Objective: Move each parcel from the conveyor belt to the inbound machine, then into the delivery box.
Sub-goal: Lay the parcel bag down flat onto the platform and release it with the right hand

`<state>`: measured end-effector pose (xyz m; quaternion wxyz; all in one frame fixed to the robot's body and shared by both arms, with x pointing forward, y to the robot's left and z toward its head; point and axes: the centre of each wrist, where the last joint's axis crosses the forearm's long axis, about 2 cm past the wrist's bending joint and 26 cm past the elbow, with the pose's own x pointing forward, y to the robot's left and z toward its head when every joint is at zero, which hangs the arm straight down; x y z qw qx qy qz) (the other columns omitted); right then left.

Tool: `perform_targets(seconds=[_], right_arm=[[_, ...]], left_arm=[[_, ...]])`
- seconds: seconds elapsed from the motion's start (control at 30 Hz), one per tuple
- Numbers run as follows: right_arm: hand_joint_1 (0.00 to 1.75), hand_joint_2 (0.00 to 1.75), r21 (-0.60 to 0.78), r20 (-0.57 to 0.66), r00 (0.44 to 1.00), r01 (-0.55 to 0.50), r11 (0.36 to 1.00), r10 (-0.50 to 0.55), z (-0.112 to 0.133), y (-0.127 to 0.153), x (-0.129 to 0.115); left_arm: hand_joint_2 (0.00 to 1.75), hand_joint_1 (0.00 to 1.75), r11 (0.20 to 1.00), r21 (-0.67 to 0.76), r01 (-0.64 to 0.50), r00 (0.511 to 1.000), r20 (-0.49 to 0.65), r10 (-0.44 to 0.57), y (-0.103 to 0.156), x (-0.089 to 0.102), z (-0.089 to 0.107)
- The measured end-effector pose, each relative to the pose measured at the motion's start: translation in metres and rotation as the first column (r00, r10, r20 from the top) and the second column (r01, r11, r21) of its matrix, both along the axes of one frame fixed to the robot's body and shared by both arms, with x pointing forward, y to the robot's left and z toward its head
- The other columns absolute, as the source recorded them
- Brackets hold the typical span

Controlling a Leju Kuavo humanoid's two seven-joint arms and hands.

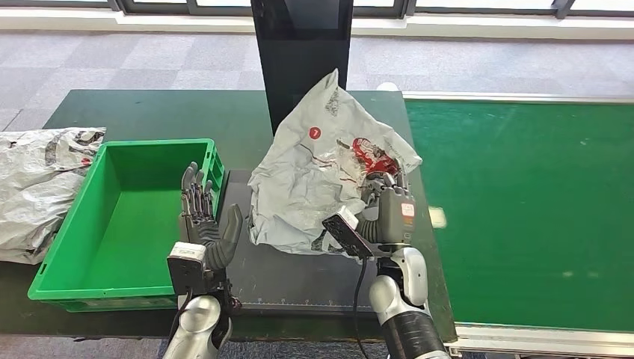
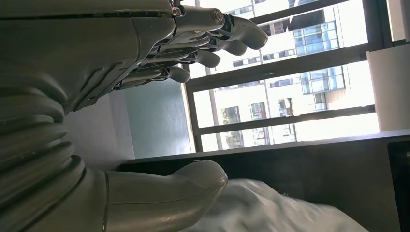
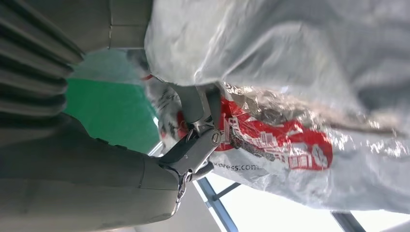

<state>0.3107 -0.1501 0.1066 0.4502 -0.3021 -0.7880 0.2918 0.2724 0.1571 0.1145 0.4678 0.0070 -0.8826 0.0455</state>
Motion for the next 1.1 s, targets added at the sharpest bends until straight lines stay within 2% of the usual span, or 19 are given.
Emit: perform_targets(seconds=[0.4, 0.7, 1.1], right_arm=[[0.00, 0.00, 0.032, -0.087, 0.996, -0.030, 0.999, 0.033, -0.009, -0.002, -0.001], [0.00, 0.00, 0.166, -0.179, 0.963, -0.174, 0.971, 0.203, -0.018, 0.000, -0.003], [0.00, 0.00, 0.138, -0.249, 0.947, -0.172, 0.976, 0.202, -0.027, 0.000, -0.006]], left_arm=[[1.75, 0.00, 1.000, -0.002, 0.003, 1.000, -0.009, -0.003, -0.001, 0.000, -0.002], [1.75, 0.00, 1.000, -0.001, 0.013, 1.000, -0.017, -0.013, -0.001, 0.000, -0.004], [1.75, 0.00, 1.000, 0.000, 0.021, 0.999, -0.025, -0.021, -0.002, -0.001, -0.006]])
